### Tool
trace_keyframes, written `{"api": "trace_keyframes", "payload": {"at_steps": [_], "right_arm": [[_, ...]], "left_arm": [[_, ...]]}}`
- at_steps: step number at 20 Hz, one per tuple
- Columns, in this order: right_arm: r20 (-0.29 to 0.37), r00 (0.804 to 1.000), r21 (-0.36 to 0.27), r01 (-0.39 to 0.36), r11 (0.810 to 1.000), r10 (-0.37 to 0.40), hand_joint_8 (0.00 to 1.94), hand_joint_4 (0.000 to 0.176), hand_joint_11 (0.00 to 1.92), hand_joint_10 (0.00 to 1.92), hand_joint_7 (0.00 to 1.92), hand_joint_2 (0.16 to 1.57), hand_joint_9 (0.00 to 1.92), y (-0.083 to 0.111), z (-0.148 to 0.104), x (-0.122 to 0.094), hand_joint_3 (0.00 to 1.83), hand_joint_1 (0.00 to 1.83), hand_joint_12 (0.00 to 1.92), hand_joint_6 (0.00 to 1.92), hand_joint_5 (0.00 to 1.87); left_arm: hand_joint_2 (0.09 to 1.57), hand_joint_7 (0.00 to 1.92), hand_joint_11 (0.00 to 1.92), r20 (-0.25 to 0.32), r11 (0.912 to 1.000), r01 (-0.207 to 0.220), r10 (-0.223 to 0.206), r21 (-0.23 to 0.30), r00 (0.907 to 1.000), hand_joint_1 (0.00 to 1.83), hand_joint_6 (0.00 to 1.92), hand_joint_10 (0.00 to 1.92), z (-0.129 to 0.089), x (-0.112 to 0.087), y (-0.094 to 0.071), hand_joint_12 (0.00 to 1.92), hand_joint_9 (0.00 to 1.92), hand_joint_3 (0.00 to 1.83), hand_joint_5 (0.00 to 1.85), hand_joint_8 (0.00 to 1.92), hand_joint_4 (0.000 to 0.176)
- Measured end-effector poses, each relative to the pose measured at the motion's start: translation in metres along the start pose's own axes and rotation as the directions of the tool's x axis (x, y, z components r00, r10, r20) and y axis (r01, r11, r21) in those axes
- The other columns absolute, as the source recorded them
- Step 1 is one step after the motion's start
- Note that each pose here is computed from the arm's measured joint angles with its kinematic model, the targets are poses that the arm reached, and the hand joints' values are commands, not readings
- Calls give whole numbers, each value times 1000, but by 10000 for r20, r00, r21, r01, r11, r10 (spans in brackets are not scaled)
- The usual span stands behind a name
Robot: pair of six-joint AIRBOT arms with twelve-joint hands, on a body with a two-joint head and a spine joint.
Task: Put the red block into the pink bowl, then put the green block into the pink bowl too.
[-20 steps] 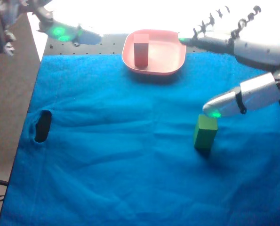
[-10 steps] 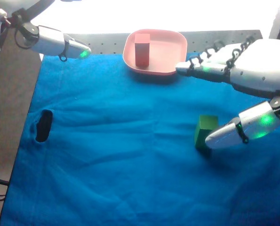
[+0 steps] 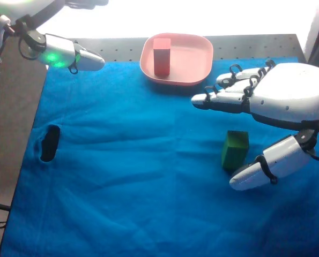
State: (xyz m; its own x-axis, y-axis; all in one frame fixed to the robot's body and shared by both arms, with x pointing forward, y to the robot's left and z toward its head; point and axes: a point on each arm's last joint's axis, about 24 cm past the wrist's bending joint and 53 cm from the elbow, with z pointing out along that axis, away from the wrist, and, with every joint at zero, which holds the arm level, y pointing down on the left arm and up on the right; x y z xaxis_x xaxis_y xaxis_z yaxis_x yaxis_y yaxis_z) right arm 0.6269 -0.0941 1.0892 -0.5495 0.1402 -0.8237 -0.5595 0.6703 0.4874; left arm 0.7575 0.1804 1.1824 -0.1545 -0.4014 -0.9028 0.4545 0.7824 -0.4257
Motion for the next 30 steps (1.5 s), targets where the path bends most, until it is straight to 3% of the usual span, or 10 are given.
{"api": "trace_keyframes", "payload": {"at_steps": [4,9,10,12,15,16,18,21,24,30], "right_arm": [[5,10000,-127,-49,9999,49,10,0,496,36,602,896,733,4,2,2,2,565,890,6,431],[-50,10000,-132,-67,9999,66,28,0,865,155,1078,1008,1223,4,3,5,0,1061,1160,8,895],[-38,10000,-134,-71,9999,70,570,0,961,185,1205,1030,1295,4,3,4,28,1235,1135,595,993],[-1,9999,-191,-111,9998,111,860,0,940,222,1149,1078,1325,5,4,4,1,1259,1292,801,983],[17,9999,-263,-120,9996,121,1272,0,1111,1493,1069,1076,1157,7,4,4,1,1193,1802,774,1067],[18,9999,-269,-122,9996,122,1054,0,1072,1394,1064,1087,1120,8,4,4,0,1171,1717,853,1042],[15,9999,-284,-128,9995,128,1354,0,1103,1661,1031,1099,1102,8,5,4,1,1168,1863,911,1012],[16,9999,-298,-139,9995,140,1153,0,988,1325,1039,1110,1074,8,6,5,0,1248,1636,753,989],[46,9999,-299,-165,9994,167,1229,0,1106,1604,1067,1071,1128,8,6,4,0,1179,1794,805,1076],[361,9993,-366,-118,9993,131,1084,0,968,999,1079,1090,1141,8,9,-10,0,1273,1443,627,1040]], "left_arm": [[846,609,283,14,10000,-10,10,13,10000,841,1,2,1,0,0,750,598,0,529,1,27],[842,614,274,16,10000,-8,8,10,10000,828,0,3,1,0,0,747,605,0,520,1,57],[842,611,276,15,10000,1,-1,5,10000,839,1,0,1,1,0,747,596,0,523,0,55],[848,615,294,-18,10000,8,-8,24,10000,855,4,2,2,3,-1,756,599,1,531,2,41],[843,628,302,-54,10000,50,-50,53,10000,860,4,5,4,6,-3,760,610,0,537,5,15],[841,619,306,-69,10000,52,-52,61,10000,858,3,5,4,7,-4,759,611,0,533,1,0],[846,613,305,-82,10000,59,-59,40,9999,864,1,2,4,7,-3,756,604,1,530,0,0],[842,620,296,-79,10000,48,-48,23,10000,865,3,2,4,7,-2,747,606,0,526,3,13],[831,628,295,-90,10000,51,-51,13,9999,861,1,2,4,7,-2,737,607,0,523,5,48],[829,615,331,-229,10000,54,-54,-9,9997,867,2,9,7,14,-2,730,617,0,514,6,34]]}}
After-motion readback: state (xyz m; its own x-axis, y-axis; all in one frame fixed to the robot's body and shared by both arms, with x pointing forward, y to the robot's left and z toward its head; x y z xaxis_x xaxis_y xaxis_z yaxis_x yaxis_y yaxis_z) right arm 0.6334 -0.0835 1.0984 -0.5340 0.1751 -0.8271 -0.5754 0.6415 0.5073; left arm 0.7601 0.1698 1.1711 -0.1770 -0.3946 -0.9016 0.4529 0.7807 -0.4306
